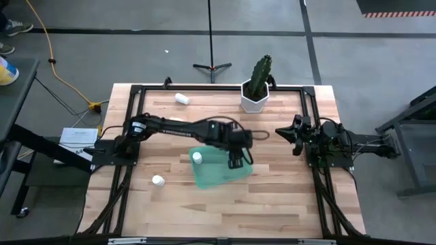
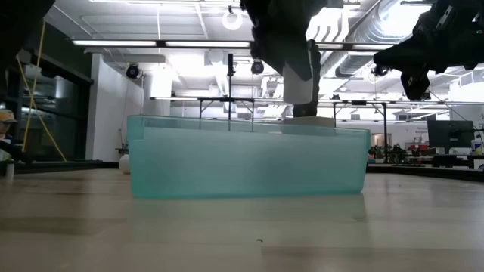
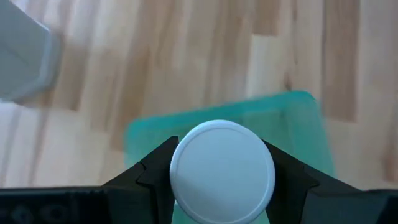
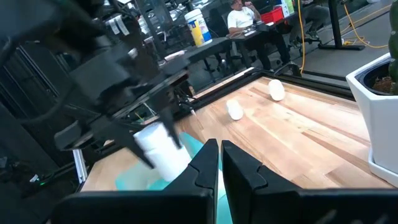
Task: Pick and place pill bottles into a basket
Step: Put the white pill bottle into the green bin
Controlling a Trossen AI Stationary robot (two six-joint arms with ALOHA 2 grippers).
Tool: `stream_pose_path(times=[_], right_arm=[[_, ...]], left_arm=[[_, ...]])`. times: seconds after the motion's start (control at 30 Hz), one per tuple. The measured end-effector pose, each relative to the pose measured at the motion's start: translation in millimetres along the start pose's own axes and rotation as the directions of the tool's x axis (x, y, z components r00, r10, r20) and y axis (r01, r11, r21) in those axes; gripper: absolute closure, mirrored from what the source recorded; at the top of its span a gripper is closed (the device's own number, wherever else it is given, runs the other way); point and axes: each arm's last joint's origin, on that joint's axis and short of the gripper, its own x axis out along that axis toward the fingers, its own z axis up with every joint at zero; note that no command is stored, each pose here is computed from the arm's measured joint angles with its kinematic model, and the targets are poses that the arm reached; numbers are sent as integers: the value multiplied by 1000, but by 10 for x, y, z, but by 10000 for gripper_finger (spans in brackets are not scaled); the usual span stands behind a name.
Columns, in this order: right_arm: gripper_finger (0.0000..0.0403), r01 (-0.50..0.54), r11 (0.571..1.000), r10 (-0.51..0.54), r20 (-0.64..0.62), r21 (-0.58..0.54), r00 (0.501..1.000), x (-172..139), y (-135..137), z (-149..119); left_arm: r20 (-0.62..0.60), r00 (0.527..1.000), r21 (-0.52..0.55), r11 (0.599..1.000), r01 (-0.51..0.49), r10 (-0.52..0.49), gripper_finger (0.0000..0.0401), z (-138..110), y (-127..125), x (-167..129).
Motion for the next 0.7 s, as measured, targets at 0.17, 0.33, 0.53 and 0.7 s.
stream_pose_path(times=[0.17,0.33,0.53,0.7], right_arm=[[391,0,1000,0,0,0,1000,0,0,0],[391,0,1000,0,0,0,1000,0,0,0],[391,0,1000,0,-1,-1,1000,0,-1,-1],[391,0,1000,0,-1,0,1000,0,-1,-1]], left_arm=[[-88,996,-17,1000,5,-7,188,-115,-153,-40],[-117,993,-44,999,-18,13,189,-156,-194,-56],[-157,986,-50,997,-56,47,189,-200,-178,-62],[-218,974,-48,996,-73,61,189,-266,-151,-134]])
